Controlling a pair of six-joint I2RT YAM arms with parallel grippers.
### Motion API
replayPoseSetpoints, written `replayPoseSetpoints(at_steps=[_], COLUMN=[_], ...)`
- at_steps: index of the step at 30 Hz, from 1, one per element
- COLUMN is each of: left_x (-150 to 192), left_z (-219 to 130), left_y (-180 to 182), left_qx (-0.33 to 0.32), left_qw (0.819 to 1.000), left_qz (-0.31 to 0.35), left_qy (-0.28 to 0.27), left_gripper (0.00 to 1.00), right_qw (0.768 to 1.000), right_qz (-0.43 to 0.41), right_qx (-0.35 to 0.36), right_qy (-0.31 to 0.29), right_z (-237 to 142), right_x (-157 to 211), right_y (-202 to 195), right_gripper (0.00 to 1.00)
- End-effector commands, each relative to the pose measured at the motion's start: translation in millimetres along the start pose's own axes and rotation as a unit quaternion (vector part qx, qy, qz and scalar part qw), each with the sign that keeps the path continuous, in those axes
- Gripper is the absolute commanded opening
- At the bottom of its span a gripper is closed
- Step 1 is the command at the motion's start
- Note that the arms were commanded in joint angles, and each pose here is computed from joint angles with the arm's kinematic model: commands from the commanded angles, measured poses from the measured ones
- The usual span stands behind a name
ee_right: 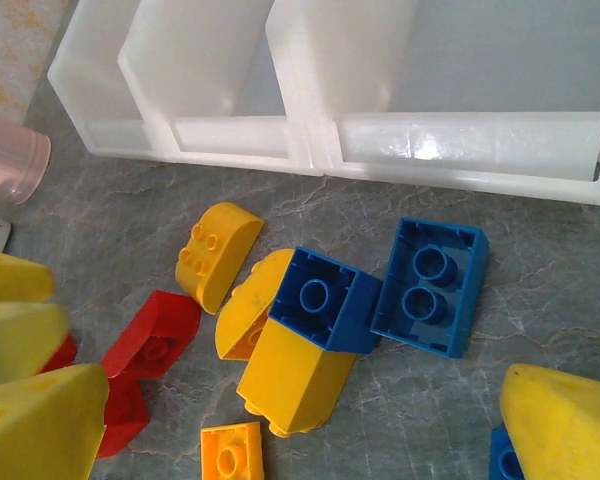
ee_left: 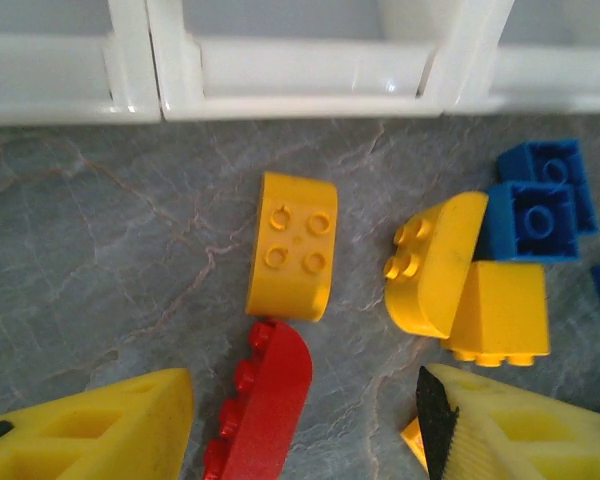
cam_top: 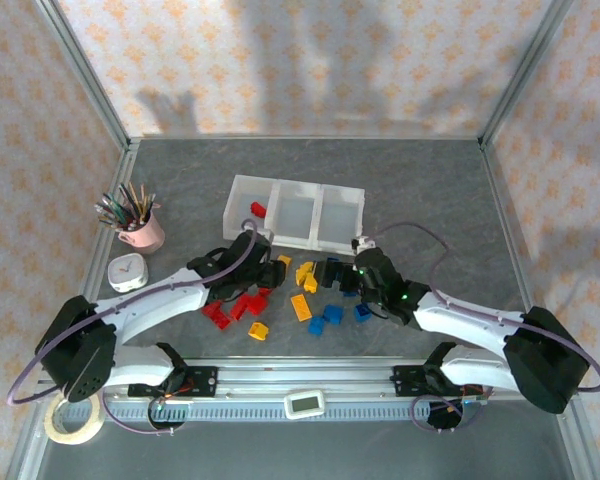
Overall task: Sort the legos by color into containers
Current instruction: Pick up the lego from the middle-left of the table.
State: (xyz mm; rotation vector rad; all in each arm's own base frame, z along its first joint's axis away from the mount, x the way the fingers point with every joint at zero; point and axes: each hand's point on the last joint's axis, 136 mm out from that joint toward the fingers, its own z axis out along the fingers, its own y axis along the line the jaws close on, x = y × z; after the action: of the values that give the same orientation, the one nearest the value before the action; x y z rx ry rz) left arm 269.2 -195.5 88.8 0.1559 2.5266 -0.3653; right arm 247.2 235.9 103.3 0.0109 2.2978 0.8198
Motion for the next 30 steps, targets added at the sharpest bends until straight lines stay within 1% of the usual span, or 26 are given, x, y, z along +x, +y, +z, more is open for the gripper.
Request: replayPoseSetpoints(at_steps=[1, 3, 7, 13, 20, 30], left_x=[9, 15, 25, 29, 30, 25], left_z=[11, 18, 29, 41, 49, 42], left_y=[7, 3, 4, 12, 16, 22], left_qx=[-0.022, -0.015, -0.025, -0.049, -0.066, -0.081], left_qw=[1.0, 0.999, 0.998, 0.996, 0.995, 0.995], left_qz=[0.002, 0.011, 0.024, 0.032, 0.037, 0.033], left_qy=[0.017, 0.033, 0.056, 0.066, 0.069, 0.055], left_gripper=[0.64, 0.63, 0.62, 0.55, 0.43, 0.19], right_qw=[0.999, 0.999, 0.999, 0.999, 0.999, 0.999], right_qz=[0.003, 0.001, -0.004, -0.007, -0.01, -0.014], right_qx=[-0.032, -0.038, -0.035, -0.034, -0.03, -0.026], right_qy=[-0.019, -0.019, -0.014, -0.014, -0.014, -0.019], right_z=[-3, -3, -1, 1, 2, 2], right_x=[-7, -8, -8, -8, -10, -14], right_y=[14, 17, 18, 18, 18, 19], right_gripper=[1.0, 1.0, 1.0, 1.0, 1.0, 1.0])
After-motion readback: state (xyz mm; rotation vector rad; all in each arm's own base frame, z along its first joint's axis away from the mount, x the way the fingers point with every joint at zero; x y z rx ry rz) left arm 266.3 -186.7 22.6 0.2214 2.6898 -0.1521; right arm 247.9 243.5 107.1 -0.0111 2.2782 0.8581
